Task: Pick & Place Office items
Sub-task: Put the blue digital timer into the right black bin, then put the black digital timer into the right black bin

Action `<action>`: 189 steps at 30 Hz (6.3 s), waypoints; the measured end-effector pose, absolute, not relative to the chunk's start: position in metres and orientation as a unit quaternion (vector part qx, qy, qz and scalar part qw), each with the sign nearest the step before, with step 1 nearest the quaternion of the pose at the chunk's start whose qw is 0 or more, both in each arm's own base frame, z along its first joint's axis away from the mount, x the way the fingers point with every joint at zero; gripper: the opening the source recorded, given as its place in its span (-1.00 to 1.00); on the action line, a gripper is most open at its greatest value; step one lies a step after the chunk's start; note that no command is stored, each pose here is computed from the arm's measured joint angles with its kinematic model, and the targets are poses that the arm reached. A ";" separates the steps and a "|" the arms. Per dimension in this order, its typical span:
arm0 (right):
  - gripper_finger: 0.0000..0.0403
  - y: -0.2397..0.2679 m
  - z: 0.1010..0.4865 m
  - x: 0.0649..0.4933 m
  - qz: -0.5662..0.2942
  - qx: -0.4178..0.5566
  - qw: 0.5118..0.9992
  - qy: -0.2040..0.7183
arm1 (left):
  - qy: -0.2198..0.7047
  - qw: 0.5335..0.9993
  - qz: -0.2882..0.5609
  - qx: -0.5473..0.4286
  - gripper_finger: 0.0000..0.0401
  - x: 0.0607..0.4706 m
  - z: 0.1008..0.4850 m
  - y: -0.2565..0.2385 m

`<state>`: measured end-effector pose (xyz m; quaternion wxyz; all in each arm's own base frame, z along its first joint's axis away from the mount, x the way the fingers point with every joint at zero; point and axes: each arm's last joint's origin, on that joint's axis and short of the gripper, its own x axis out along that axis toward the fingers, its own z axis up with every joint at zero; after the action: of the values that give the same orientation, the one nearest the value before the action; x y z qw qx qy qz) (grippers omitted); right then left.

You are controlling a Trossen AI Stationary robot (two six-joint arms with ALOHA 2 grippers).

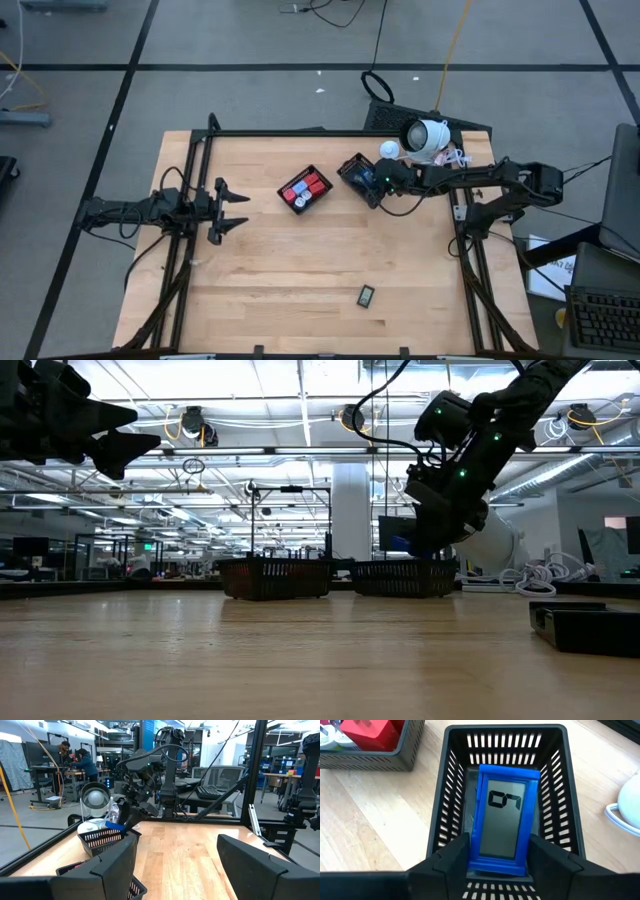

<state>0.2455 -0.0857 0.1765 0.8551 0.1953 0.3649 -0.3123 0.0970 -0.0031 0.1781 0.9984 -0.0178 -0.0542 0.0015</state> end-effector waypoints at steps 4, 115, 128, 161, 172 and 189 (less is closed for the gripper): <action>-0.08 -0.086 0.177 0.246 -0.312 0.195 0.855 0.365 | -0.054 0.998 0.002 -0.018 0.33 0.097 0.178 -0.003; 0.43 0.211 0.143 0.290 -0.091 0.112 0.817 0.558 | -0.054 0.998 0.001 -0.018 0.29 0.097 0.178 -0.003; 0.43 0.206 0.144 0.289 -0.092 0.079 0.816 0.565 | -0.054 0.998 0.001 -0.018 0.36 0.097 0.178 -0.003; -0.82 0.193 0.152 0.298 -0.039 0.026 0.821 0.569 | -0.054 0.998 0.002 -0.018 0.32 0.097 0.178 -0.003; -0.74 0.159 0.208 0.308 -0.053 0.032 0.879 0.473 | -0.054 0.998 0.002 -0.018 0.42 0.097 0.178 -0.003; -0.79 0.038 0.262 0.326 -0.191 -0.023 0.903 0.384 | -0.054 0.998 0.002 -0.018 0.29 0.097 0.178 -0.003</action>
<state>0.3260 0.0381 0.2618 0.9031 -0.0232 0.3837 -0.1913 0.0970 -0.0031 0.1782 0.9984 -0.0178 -0.0543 0.0017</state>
